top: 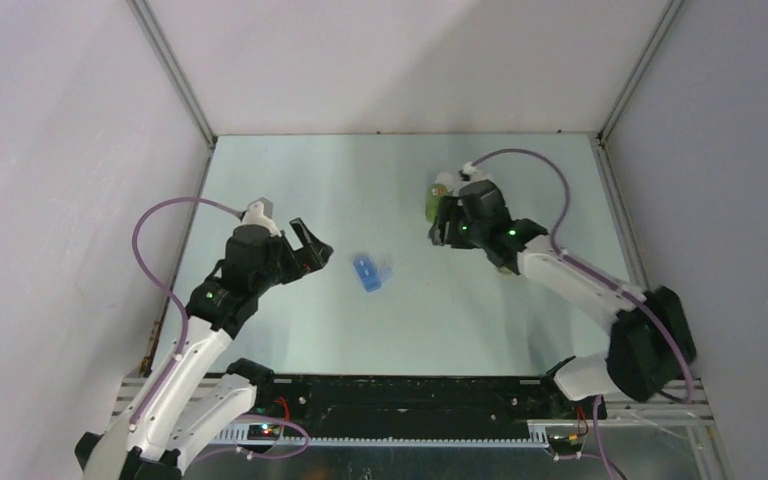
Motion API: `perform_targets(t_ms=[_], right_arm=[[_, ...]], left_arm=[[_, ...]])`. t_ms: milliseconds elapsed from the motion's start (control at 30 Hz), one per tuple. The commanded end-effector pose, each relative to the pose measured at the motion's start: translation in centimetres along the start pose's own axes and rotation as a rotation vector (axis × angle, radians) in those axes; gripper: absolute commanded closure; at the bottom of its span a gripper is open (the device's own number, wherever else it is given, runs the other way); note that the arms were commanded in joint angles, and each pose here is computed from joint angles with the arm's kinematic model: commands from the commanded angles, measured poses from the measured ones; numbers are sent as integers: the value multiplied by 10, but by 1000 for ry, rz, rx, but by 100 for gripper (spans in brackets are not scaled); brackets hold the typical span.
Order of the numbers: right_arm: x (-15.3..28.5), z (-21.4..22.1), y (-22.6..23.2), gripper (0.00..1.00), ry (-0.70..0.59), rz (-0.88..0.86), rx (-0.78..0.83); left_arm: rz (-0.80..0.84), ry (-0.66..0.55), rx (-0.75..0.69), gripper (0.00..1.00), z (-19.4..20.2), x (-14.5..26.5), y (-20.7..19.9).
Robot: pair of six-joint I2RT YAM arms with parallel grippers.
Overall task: Sort the pills into containers
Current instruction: Place the pill container at the center of the board.
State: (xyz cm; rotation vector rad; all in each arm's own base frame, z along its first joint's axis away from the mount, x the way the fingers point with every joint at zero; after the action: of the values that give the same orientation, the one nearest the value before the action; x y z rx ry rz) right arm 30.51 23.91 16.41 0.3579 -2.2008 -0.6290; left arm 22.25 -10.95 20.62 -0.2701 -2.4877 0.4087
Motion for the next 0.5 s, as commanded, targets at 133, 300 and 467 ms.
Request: perform_targets(t_ms=[133,300,467], right_arm=[[91,-65,-102,23,-367,482,-203],[95,-65,-143,13,-392,557,-272],[78,-57,-162,14,-326,612,-274]], left_arm=[[24,-67,-56,1,-22,15,-7],[37,-58,-58,1,-26,12,-11],[46,-40,-64,1,-27,7,-14]])
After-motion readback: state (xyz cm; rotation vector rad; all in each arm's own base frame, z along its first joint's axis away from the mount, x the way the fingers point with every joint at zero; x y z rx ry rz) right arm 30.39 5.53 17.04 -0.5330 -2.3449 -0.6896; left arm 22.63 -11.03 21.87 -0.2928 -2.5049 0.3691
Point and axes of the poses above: each gripper's point midway between its finger pads, its own x axis back along the fingers, its own y axis along the line the jaws close on, z = x × y, the point moved 3 cm from there along x, back along the fingers, and after that the axes turned 14 degrees about -x, right-handed, at the moved point
